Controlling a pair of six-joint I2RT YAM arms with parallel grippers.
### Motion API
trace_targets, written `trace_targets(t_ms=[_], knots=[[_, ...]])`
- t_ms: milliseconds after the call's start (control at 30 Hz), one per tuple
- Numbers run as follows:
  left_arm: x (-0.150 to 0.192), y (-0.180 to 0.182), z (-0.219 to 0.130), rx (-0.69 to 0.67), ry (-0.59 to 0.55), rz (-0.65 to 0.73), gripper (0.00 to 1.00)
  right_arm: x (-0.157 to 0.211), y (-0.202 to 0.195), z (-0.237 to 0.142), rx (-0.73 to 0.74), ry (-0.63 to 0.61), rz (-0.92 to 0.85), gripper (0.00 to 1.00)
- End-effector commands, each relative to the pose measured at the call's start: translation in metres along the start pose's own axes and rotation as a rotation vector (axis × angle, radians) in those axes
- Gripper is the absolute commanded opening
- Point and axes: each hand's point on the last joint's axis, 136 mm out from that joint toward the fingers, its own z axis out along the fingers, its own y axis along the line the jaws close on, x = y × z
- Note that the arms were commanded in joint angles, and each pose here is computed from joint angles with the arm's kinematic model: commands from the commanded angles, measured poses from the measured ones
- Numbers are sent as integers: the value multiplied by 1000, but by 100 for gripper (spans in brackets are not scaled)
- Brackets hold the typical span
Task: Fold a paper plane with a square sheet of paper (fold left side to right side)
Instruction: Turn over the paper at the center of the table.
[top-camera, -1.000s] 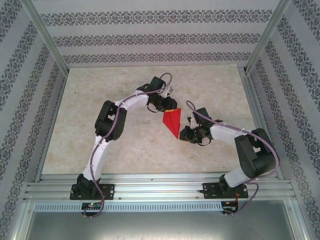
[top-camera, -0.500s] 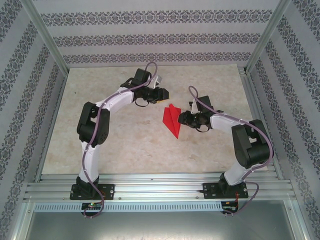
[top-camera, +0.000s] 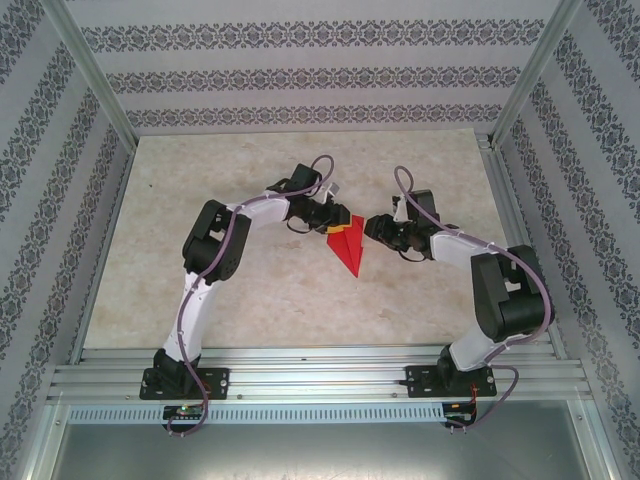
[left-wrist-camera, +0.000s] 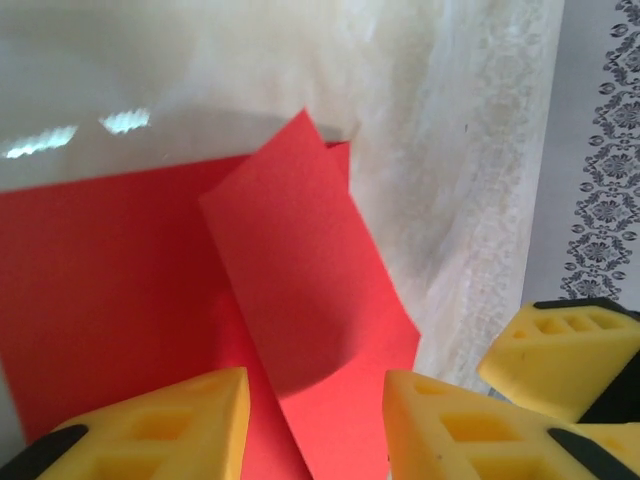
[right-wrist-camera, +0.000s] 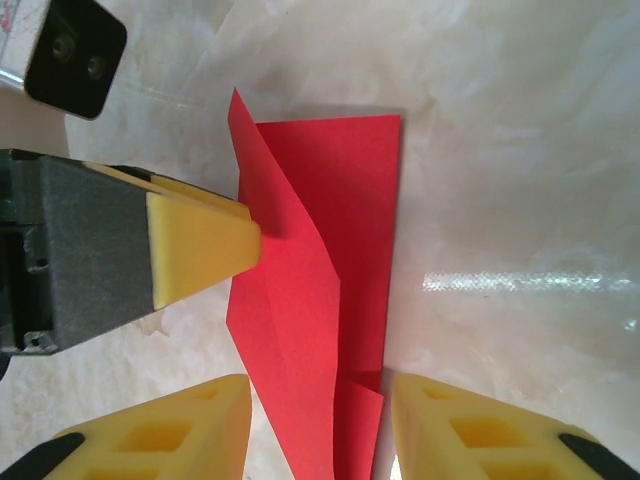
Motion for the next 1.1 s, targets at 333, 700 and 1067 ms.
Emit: trace_targets(t_ms=[333,700,1067], knots=[[-13,-58,-12,112,-49,156,11,-7,22,-28,-168,-83,-3,51],[-17,-173,-114,270,-251,435,9,-16,80,-76,-403,-177,-75,98],[-5,-229,-150,428,-276,513,10,-13,152,-101,-666,-173,-178,91]])
